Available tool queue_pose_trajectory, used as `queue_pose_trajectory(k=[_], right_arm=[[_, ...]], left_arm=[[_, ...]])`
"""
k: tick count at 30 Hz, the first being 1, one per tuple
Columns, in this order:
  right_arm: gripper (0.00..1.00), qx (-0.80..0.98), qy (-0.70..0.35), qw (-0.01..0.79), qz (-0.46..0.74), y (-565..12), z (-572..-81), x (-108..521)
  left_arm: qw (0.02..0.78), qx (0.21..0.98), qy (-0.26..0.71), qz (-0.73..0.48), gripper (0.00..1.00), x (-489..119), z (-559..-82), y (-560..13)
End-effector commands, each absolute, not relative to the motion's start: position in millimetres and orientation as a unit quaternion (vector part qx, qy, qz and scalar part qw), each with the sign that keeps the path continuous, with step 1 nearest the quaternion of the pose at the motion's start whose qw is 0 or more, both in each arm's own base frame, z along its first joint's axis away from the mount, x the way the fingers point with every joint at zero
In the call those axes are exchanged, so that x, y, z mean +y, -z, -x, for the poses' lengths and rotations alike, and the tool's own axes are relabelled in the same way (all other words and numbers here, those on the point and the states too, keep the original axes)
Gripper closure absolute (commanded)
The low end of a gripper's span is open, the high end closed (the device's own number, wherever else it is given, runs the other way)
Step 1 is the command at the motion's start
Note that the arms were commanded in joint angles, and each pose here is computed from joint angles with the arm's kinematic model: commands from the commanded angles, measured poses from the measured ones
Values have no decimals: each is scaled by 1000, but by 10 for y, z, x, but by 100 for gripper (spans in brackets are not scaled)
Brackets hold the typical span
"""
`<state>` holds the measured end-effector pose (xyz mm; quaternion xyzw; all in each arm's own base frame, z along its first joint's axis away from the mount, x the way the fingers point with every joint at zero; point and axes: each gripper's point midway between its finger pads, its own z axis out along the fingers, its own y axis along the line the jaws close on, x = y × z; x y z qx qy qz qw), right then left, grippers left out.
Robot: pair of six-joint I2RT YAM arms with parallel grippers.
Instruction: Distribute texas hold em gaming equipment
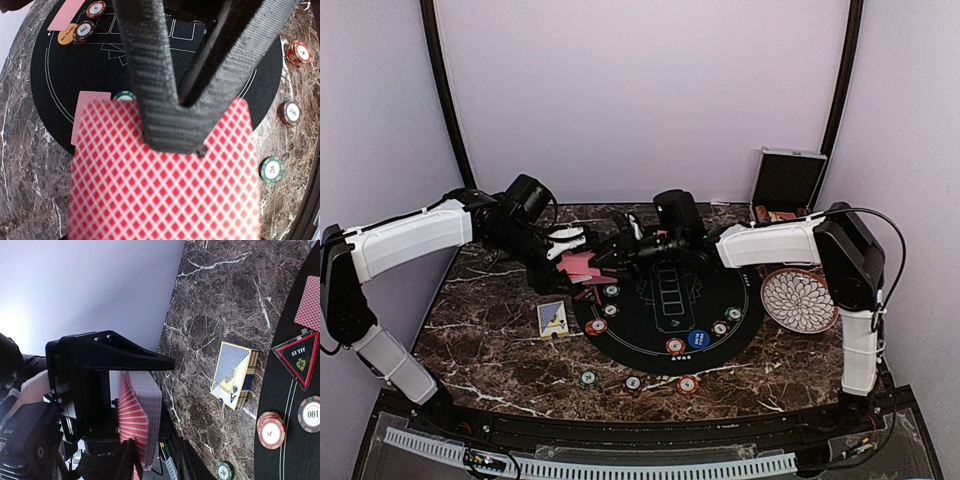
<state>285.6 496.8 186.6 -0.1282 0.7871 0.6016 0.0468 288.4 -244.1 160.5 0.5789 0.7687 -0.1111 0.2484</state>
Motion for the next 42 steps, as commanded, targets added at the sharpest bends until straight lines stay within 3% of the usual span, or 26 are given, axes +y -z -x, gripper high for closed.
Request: queue_pose_trajectory(k=[1,8,23,33,42], right_arm=[[75,780,-607,69,136,-2092,-2877,4906],[86,763,-629,68,131,-2241,-2856,4908],[100,744,-659,49,97,-2277,-2823,4782],[100,705,-706,29,66,-2332,-2772,4563],[100,763,-644,48,26,-1869,-2879,3890]], left_arm=[[251,767,112,-579,99,-2429,-2868,-1653],[247,769,108,-580,99,-2415,-2870,-1618],[226,773,96,-585,100,-2346,-2838,-1482],[213,777,80,-587,100,-2254,-2801,-1357],[186,782,71,-590,100,-2146,-2702,-1207]])
